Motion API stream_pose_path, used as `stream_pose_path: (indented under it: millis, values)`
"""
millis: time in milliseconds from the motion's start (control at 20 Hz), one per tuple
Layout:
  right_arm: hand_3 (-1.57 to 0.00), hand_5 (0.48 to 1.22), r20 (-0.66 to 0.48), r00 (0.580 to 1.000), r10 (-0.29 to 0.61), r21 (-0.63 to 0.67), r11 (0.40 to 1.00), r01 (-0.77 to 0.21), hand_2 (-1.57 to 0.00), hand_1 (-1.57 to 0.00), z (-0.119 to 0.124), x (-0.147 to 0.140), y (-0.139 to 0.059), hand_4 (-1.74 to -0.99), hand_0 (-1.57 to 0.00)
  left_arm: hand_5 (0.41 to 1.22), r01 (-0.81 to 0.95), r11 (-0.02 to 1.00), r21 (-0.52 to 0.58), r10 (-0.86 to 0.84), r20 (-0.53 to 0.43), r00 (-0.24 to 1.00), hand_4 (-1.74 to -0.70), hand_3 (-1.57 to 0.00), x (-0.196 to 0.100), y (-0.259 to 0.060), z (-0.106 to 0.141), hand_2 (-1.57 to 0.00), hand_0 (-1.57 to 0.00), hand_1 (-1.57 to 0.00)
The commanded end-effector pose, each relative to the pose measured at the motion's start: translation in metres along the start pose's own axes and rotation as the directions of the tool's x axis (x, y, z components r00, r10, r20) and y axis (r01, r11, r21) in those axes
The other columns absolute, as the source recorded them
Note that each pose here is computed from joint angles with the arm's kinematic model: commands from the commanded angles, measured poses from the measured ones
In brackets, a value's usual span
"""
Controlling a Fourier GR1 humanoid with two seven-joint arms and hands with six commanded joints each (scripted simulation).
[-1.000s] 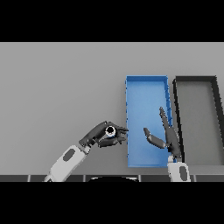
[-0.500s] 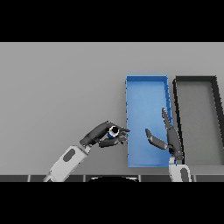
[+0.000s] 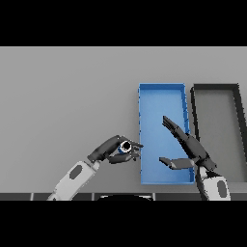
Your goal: Pick up the blue pipe and place it into the blue bin.
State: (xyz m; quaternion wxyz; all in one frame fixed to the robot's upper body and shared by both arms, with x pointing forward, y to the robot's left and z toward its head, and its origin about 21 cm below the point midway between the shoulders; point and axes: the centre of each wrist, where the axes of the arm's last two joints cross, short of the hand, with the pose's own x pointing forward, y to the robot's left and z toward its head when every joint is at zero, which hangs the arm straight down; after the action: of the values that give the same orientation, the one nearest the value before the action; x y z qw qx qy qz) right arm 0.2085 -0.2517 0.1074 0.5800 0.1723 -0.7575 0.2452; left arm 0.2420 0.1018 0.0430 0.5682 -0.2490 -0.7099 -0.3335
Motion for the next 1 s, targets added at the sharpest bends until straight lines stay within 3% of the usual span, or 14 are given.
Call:
stream_pose_path:
  millis: [0, 150, 350, 550, 850, 950]
  values:
    - [0.0, 0.501, 0.0, 1.0, 0.015, 0.047, 0.999, -0.015, 0.0, 0.0, -0.009, 0.008, 0.002, -1.319, 0.0, 1.221, 0.005, 1.0, -0.004, -0.005, 0.003, 1.0, -1.74, -1.49, 0.002, -0.002, -0.005, -1.57, -1.57, -1.57]
    - [0.0, 0.503, -0.014, 1.0, 0.025, 0.181, 0.983, -0.022, 0.0, 0.0, -0.03, 0.025, 0.011, -1.309, 0.0, 1.221, 0.005, 1.0, 0.003, -0.005, -0.013, 1.0, -1.74, -1.49, -0.001, 0.003, -0.004, -1.57, -1.57, -1.57]
    - [0.0, 0.523, 0.007, 0.994, 0.105, 0.317, 0.943, -0.102, 0.0, 0.0, -0.057, 0.034, 0.028, -1.294, 0.0, 1.221, 0.006, 1.0, -0.007, -0.006, -0.004, 1.0, -1.74, -1.49, 0.003, 0.0, -0.004, -1.57, -1.57, -1.57]
    - [0.0, 0.531, 0.007, 0.994, 0.111, 0.4, 0.911, -0.105, 0.0, 0.0, -0.08, 0.039, 0.043, -1.232, 0.0, 1.221, -0.005, 1.0, -0.025, 0.006, 0.026, 1.0, -1.74, -1.52, 0.002, 0.002, -0.004, -1.57, -1.57, -1.57]
    - [0.0, 0.508, 0.017, 0.993, 0.115, 0.483, 0.869, -0.109, 0.0, 0.0, -0.115, 0.04, 0.064, -1.218, 0.0, 1.221, 0.02, 0.999, -0.043, -0.021, -0.006, 1.0, -1.74, -1.54, -0.002, 0.004, -0.002, -1.57, -1.57, -1.57]
    - [-0.05, 0.506, 0.026, 0.993, 0.114, 0.509, 0.854, -0.111, -0.1, -0.08, -0.127, 0.042, 0.068, -1.245, -0.05, 1.221, -0.013, 0.999, -0.05, 0.013, 0.001, 1.0, -1.74, -1.48, -0.002, 0.004, 0.001, -1.57, -1.57, -1.57]
